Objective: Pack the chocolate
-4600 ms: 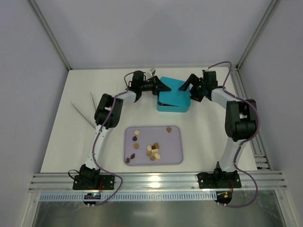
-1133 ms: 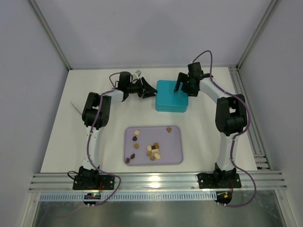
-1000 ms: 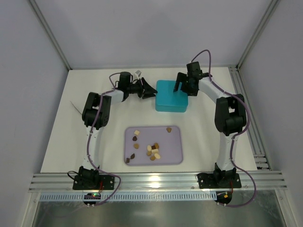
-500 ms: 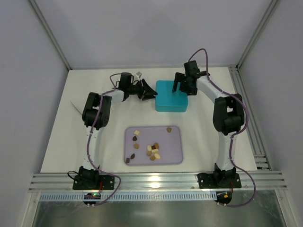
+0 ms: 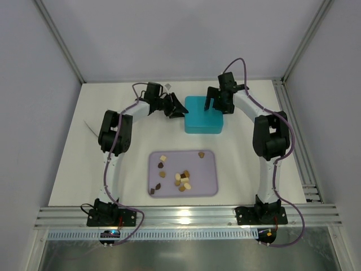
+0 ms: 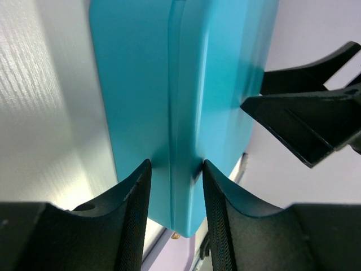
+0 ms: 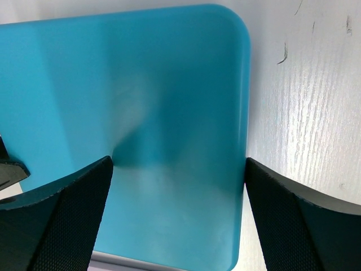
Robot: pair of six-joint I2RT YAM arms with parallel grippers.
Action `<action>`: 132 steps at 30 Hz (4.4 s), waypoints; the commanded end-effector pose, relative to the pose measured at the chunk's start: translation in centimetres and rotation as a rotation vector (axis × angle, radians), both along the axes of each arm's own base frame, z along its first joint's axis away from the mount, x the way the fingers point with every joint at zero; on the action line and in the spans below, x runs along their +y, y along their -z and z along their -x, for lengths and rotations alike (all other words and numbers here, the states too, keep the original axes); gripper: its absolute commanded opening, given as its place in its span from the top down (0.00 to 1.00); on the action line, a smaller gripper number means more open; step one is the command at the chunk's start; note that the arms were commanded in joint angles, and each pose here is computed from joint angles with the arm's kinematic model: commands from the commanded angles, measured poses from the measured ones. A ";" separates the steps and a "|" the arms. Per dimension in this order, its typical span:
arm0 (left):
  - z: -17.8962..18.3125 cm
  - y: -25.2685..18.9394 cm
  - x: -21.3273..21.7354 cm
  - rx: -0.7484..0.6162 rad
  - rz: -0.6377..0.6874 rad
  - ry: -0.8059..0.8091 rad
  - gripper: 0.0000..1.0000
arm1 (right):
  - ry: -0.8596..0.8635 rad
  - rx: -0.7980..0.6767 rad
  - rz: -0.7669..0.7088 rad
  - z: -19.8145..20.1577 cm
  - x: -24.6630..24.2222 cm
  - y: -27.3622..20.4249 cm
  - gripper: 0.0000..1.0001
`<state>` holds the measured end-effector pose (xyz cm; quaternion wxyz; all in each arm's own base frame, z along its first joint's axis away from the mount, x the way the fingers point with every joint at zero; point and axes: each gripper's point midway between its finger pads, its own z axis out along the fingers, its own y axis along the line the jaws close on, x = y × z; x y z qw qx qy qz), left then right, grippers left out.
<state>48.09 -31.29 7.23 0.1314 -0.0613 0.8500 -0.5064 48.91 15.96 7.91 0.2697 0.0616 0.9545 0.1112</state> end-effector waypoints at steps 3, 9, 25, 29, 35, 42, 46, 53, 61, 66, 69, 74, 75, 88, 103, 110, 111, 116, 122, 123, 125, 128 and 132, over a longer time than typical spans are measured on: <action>1.3 2.4 1.2 0.040 -0.287 -0.013 0.61 | -0.054 0.051 -0.029 1.1 1.9 1.2 0.03; 3.1 5.7 2.7 0.123 -0.458 -0.001 0.63 | -0.056 0.093 -0.031 2.8 1.6 2.7 0.03; 6.7 11.3 4.6 0.252 -0.606 0.027 0.66 | -0.038 0.176 -0.097 8.9 0.6 5.8 0.09; 6.9 11.5 4.7 0.259 -0.615 0.026 0.65 | -0.030 0.184 -0.114 10.7 0.1 6.1 0.12; 7.0 11.4 4.9 0.267 -0.624 0.028 0.65 | -0.015 0.190 -0.133 12.6 -0.6 6.3 0.24; 7.2 11.5 4.9 0.266 -0.633 0.061 0.65 | -0.012 0.204 -0.207 13.9 -0.2 6.6 0.32; 7.2 11.6 5.2 0.262 -0.655 0.112 0.62 | -0.052 0.182 -0.228 14.4 1.1 5.4 0.32; 7.4 11.2 6.1 0.234 -0.713 0.199 0.58 | 0.036 0.077 -0.234 10.1 -1.7 1.6 0.19; 8.2 11.9 7.3 0.253 -0.774 0.267 0.58 | 0.131 0.004 -0.232 2.7 -3.7 -0.7 0.12; 8.7 11.9 7.8 0.260 -0.793 0.291 0.58 | 0.173 0.005 -0.223 -0.6 -3.8 -0.1 0.13; 8.8 11.9 8.1 0.263 -0.805 0.301 0.58 | 0.176 0.001 -0.234 -1.7 -3.5 0.0 0.15; 8.8 11.6 8.2 0.266 -0.816 0.312 0.58 | 0.188 0.040 -0.230 -1.9 -3.5 2.0 0.24; 8.8 11.6 8.3 0.267 -0.819 0.314 0.58 | 0.190 0.046 -0.228 -1.8 -3.5 2.3 0.25; 9.0 11.5 8.2 0.265 -0.844 0.341 0.58 | 0.207 0.178 -0.131 0.6 -4.7 6.5 0.58; 11.0 9.8 4.4 0.235 -0.661 0.304 0.54 | 0.120 0.182 -0.050 -0.6 -3.4 5.4 0.44; 7.6 5.5 3.6 0.085 -0.579 0.177 0.44 | 0.041 0.077 -0.067 -2.1 -2.3 2.2 0.29; 7.1 4.9 3.5 0.069 -0.564 0.162 0.44 | 0.033 0.067 -0.066 -2.2 -2.3 1.8 0.27; 2.9 1.2 4.2 -0.037 -0.504 0.039 0.41 | 0.001 0.031 -0.070 -2.5 -2.0 0.7 0.20; -0.8 -0.8 5.4 -0.096 -0.426 -0.089 0.40 | -0.030 0.004 -0.079 -2.5 -1.6 -0.3 0.18; -1.2 -0.8 5.6 -0.093 -0.417 -0.110 0.41 | -0.036 0.002 -0.075 -2.5 -1.4 -0.3 0.18; -2.3 -0.6 5.5 -0.099 -0.403 -0.119 0.41 | -0.042 -0.006 -0.069 -2.6 -1.3 -0.6 0.18; -3.3 0.3 4.9 -0.088 -0.379 -0.110 0.42 | -0.049 0.004 -0.062 -2.6 -1.0 -0.5 0.18; -3.7 1.7 4.4 -0.069 -0.358 -0.103 0.44 | -0.062 0.013 -0.046 -2.4 -0.8 -0.4 0.18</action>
